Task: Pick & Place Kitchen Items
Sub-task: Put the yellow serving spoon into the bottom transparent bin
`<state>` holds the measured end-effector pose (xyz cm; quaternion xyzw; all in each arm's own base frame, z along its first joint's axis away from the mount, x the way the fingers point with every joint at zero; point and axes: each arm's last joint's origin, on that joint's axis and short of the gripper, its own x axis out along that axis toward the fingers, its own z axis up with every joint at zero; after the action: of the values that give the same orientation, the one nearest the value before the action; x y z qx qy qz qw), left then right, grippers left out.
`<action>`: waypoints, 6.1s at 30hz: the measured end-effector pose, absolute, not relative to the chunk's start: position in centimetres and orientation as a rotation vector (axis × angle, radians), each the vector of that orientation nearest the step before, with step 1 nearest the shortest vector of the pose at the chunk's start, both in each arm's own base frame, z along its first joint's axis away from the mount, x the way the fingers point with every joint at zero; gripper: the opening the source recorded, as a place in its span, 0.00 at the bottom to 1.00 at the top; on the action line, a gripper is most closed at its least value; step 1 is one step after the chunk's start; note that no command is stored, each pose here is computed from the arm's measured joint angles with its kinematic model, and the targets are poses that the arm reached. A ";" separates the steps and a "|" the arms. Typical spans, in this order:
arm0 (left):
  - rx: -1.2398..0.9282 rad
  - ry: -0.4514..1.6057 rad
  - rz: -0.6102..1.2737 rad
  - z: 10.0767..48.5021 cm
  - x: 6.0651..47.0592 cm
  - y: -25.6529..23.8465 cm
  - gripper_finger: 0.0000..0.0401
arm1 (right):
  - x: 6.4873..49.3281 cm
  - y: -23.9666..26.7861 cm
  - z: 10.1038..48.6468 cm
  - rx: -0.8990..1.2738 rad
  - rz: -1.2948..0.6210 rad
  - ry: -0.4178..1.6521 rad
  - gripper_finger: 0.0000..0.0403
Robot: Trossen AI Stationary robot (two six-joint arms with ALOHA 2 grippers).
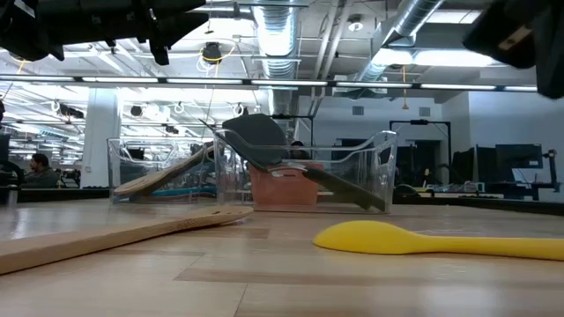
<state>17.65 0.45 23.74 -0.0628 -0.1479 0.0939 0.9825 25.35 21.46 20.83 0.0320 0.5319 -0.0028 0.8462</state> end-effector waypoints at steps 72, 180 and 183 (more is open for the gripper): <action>-0.422 0.153 -0.339 17.6 31.0 -16.2 0.33 | 20.7 23.8 16.8 0.283 -0.135 1.218 0.00; 0.205 0.560 -0.224 23.4 35.7 -15.8 0.01 | 21.4 23.9 13.4 0.269 -0.200 1.225 0.00; 0.205 0.555 -0.220 23.5 35.8 -15.7 0.01 | 21.4 23.9 13.4 0.270 -0.199 1.225 0.00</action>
<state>35.81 -15.70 23.51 0.1009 0.2729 -0.1080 0.9506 21.40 23.89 13.40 0.1259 0.5721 -0.0931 0.8051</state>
